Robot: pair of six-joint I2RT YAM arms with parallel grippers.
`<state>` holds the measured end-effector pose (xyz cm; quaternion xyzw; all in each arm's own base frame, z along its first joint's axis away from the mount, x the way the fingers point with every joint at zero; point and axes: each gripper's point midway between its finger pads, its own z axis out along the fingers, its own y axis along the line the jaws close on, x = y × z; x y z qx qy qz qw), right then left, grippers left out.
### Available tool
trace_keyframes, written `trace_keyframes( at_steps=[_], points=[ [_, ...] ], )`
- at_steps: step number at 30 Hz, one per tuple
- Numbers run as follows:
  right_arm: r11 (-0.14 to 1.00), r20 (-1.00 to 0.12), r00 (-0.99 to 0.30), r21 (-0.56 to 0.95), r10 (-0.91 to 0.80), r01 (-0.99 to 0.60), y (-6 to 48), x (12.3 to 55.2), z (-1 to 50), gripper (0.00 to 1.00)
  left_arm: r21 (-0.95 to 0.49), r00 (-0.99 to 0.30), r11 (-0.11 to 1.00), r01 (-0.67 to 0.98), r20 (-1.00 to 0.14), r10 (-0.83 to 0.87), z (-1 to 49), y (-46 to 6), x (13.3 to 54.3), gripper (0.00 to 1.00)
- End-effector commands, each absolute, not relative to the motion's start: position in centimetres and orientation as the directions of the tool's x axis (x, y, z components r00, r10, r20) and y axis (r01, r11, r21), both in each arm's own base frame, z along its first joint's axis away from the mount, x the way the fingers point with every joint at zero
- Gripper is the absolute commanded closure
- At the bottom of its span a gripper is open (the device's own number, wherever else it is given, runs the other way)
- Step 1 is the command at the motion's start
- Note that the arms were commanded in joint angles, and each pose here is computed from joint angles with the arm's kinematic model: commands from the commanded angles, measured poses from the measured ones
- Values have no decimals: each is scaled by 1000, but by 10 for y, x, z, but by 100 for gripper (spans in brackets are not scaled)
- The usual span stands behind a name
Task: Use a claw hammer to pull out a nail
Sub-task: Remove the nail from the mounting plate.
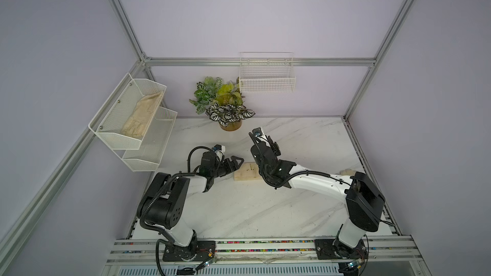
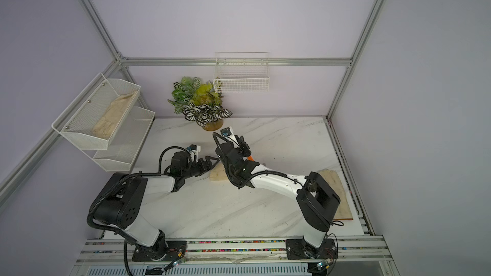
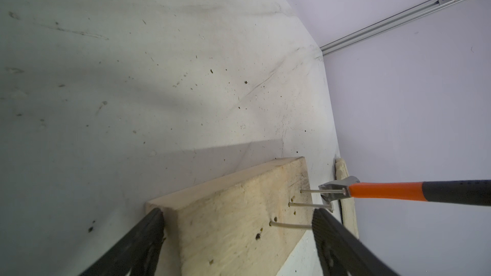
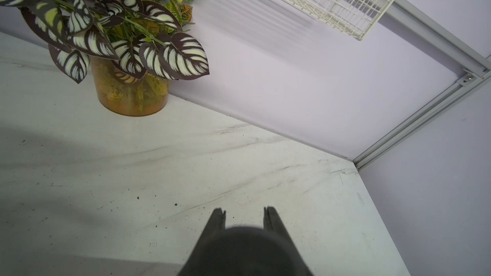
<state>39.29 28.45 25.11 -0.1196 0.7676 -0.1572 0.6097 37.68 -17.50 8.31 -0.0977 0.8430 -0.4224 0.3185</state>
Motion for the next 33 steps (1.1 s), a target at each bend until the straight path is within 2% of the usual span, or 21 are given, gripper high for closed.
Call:
trace_keyframes(
  at_steps=[1,25,28,33],
  points=[
    [952,-944,-160,-300,-288,54,289,395,287,100,-789,-773,597,141,-465,-432,92,-179,380,13],
    [955,-953,-146,-279,-264,98,291,402,290,100,-786,-798,601,147,-453,-397,85,-181,368,18],
    [975,-970,-146,-209,-196,77,286,403,286,100,-775,-807,618,133,-446,-386,80,-179,363,19],
    [999,-985,-173,-10,-1,53,254,407,273,100,-751,-825,651,109,-434,-363,70,-174,354,19]
  ],
)
